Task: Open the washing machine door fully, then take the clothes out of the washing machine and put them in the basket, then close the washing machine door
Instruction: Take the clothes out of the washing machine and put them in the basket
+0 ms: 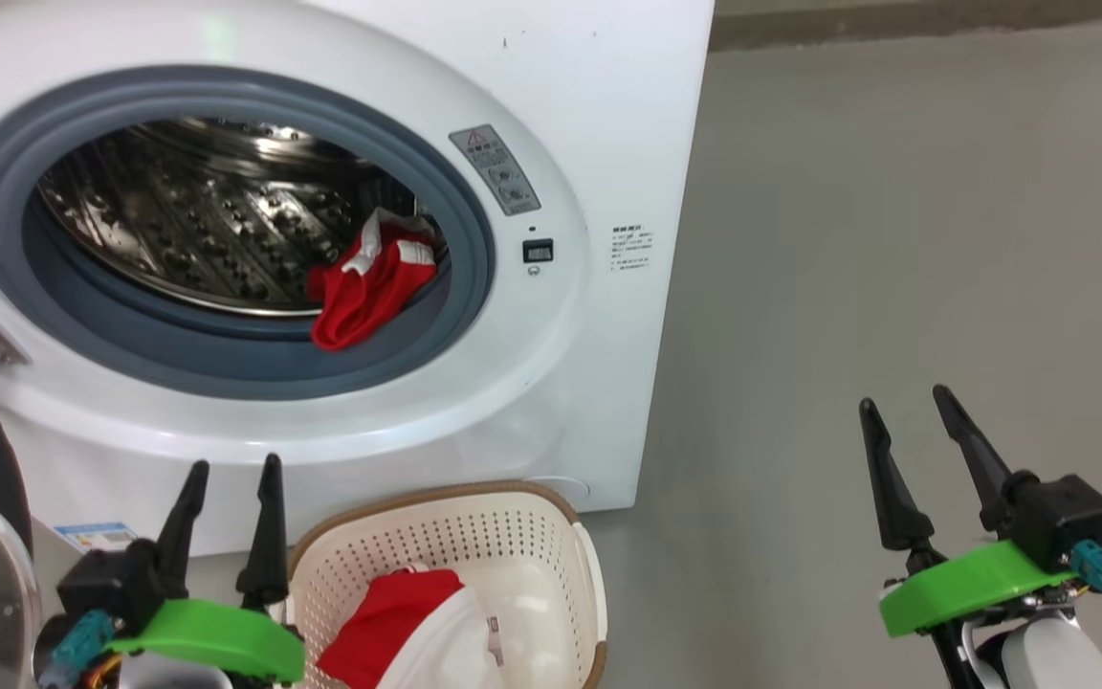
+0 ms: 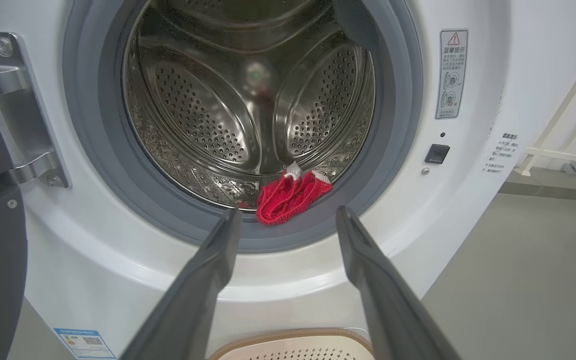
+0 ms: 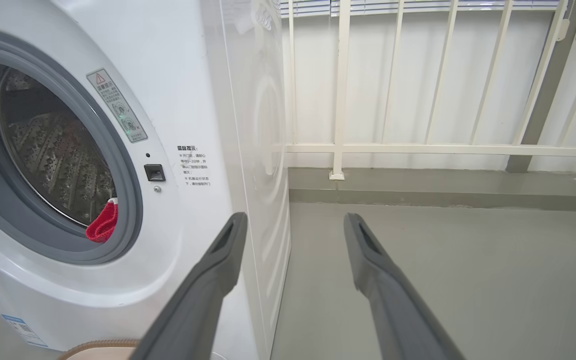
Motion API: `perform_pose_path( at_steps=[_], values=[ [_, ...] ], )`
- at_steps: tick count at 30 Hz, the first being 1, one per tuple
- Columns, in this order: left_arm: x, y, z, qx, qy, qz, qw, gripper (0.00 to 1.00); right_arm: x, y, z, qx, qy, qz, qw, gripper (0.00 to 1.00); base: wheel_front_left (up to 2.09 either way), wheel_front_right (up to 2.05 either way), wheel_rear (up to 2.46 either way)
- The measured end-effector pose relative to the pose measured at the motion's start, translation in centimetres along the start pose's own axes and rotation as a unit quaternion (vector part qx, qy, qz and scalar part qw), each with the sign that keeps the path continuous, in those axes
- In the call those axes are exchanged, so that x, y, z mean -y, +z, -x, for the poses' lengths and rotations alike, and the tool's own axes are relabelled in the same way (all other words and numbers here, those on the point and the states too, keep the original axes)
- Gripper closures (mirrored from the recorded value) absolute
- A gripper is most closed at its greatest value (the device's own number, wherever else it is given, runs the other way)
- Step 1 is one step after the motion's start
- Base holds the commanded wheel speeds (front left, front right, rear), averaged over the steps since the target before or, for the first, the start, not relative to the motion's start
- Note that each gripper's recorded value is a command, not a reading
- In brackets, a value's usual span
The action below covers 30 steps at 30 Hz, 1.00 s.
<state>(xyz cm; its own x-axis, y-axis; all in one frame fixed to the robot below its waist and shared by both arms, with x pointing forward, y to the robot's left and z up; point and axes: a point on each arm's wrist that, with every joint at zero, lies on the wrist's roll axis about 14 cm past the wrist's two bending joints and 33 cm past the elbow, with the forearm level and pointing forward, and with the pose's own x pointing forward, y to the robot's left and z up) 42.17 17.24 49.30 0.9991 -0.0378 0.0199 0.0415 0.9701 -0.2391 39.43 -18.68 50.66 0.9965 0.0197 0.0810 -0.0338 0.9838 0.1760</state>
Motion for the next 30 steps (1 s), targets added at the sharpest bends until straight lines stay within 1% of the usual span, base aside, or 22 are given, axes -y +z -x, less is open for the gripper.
perform_pose_path(
  at_steps=[7,12,17,21,30],
  values=[
    [-0.3,0.1,2.2,0.002,0.004,0.000,1.000,0.00,0.3,0.7,2.2,0.009,-0.006,-0.002,1.000,0.00,0.00,0.00,0.00],
    [-0.6,0.3,2.8,0.006,0.009,0.001,1.000,0.00,0.4,1.6,3.0,0.024,-0.009,-0.002,1.000,0.00,0.00,0.00,0.00],
    [-0.5,0.5,3.3,0.009,0.009,0.003,1.000,0.00,0.4,2.3,3.2,0.034,-0.009,-0.004,0.999,0.00,0.00,0.00,0.00],
    [-0.7,0.6,3.5,0.011,0.012,0.005,1.000,0.00,0.5,2.0,3.8,0.030,-0.012,-0.005,0.999,0.00,0.00,0.00,0.00],
    [-0.8,0.7,3.6,0.014,0.012,0.007,1.000,0.00,0.2,2.2,3.7,0.032,-0.007,-0.005,0.999,0.00,0.00,0.00,0.00]
  ],
)
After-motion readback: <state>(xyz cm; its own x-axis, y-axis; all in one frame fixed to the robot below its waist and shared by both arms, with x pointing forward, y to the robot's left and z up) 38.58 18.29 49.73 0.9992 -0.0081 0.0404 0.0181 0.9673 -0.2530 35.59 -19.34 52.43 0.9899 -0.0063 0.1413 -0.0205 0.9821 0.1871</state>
